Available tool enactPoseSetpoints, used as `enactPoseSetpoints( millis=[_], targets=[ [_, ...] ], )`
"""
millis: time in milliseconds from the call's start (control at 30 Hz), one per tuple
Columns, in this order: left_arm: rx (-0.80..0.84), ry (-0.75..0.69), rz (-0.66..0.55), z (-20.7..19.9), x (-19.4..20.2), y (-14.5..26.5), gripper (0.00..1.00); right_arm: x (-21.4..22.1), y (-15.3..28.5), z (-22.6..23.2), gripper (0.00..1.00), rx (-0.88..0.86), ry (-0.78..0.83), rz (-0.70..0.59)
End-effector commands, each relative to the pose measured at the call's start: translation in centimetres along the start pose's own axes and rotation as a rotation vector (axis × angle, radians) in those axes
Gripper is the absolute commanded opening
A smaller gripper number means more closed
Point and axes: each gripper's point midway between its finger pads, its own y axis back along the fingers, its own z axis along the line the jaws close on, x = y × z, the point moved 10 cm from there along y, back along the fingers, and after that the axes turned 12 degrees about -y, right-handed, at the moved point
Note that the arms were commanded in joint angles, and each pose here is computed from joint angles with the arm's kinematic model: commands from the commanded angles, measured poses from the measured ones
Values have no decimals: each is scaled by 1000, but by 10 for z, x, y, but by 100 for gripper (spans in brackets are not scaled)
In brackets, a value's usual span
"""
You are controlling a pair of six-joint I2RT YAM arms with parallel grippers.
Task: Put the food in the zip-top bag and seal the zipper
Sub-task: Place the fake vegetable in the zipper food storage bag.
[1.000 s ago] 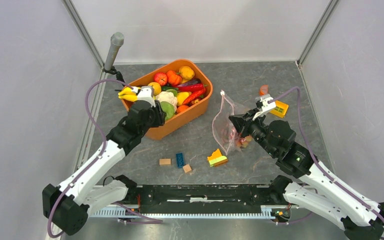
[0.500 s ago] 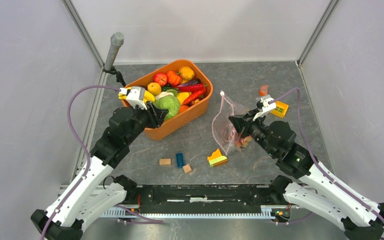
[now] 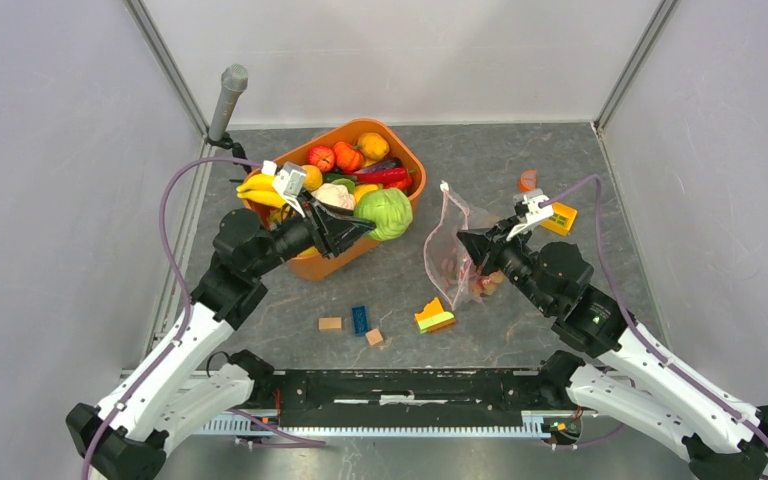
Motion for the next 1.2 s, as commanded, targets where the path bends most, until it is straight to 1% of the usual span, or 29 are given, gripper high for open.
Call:
enactPoseSetpoints(
  millis=[0,167,267,433,500,567,667,800,900,1000,1100,1167],
  targets=[
    [270,18,-108,-28,-22,-8,11,-4,-3,5,0,-36,-21,-31],
    [423,19,-56,-51,-17,-22,12,-2,-6,6,0,-42,-24,-22],
    [438,7,-42,-59,-7,-31,12,-3,-7,7,0,-47,-28,-22],
    [393,31,-3,-54,15,-46,12,-5,-5,8,0,-49,-39,-28],
    [322,25,20,-46,27,-54,12,-7,-4,9,0,-53,-42,-31],
    [227,12,91,-38,40,-62,9,-8,-4,10,0,-59,-46,-34],
    [163,-12,133,-33,50,-68,8,-10,-2,12,0,-65,-47,-33],
    [102,-39,169,-31,55,-69,8,-15,1,13,0,-71,-50,-50],
    [17,-67,202,-28,55,-69,8,-18,3,16,0,-84,-52,-56],
    [-18,-86,225,-26,54,-68,9,-20,4,19,0,-111,-60,-66],
    [-31,-83,229,-26,54,-69,10,-22,4,23,0,-153,-66,-74],
    [-5,-79,236,-29,53,-71,14,-23,4,25,0,-172,-69,-72]
  ],
)
